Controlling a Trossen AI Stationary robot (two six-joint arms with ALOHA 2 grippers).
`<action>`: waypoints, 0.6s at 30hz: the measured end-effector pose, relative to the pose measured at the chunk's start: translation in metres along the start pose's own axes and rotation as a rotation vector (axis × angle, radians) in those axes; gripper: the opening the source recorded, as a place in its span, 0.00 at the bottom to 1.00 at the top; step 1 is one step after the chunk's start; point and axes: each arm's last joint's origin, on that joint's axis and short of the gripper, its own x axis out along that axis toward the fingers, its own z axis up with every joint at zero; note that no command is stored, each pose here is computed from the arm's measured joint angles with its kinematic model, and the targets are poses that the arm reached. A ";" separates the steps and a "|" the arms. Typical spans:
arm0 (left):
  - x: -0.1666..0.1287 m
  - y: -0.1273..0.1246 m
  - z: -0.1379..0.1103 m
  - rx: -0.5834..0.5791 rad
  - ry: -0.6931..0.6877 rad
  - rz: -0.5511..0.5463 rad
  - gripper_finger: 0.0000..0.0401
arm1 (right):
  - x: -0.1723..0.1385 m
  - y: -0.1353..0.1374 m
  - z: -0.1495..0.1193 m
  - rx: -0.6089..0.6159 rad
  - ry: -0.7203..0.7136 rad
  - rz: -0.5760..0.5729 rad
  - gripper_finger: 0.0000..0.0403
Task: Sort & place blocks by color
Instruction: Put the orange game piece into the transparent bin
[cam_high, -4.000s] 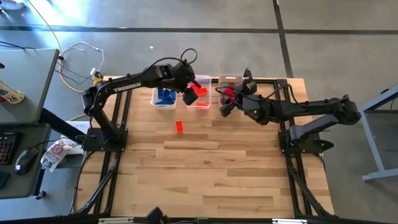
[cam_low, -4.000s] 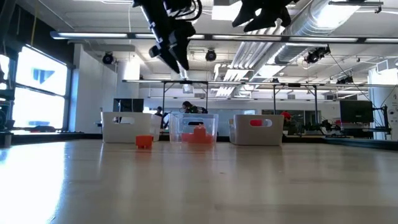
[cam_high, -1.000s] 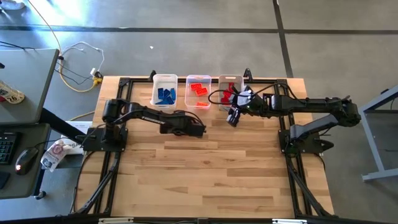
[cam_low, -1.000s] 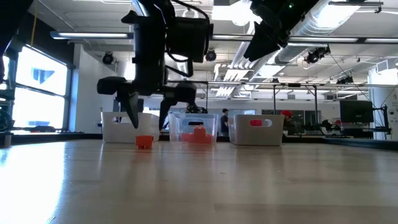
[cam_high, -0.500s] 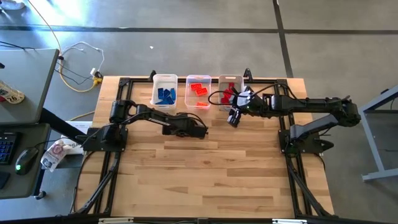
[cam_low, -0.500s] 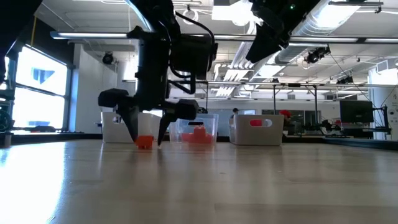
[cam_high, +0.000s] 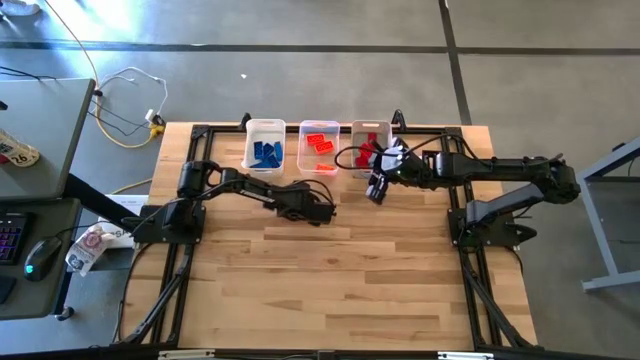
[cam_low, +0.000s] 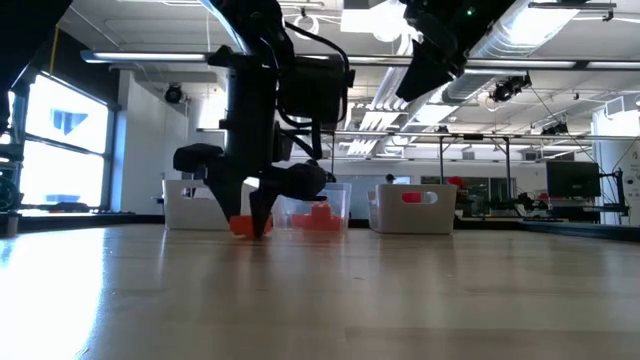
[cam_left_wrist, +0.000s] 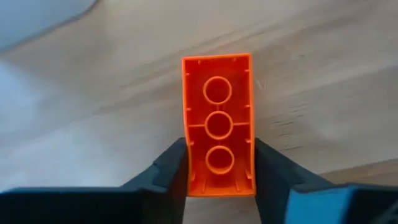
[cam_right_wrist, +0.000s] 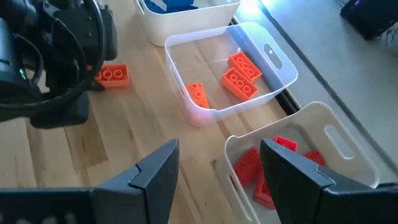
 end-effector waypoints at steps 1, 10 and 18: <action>0.000 0.000 0.000 0.025 -0.007 0.004 0.27 | 0.000 0.000 0.000 -0.015 0.000 -0.003 0.52; -0.010 -0.002 0.003 0.249 -0.118 0.035 0.27 | 0.000 -0.001 0.002 -0.213 -0.015 -0.022 0.52; -0.047 0.004 0.032 0.364 -0.294 -0.026 0.27 | 0.000 0.000 0.004 -0.338 -0.040 -0.026 0.52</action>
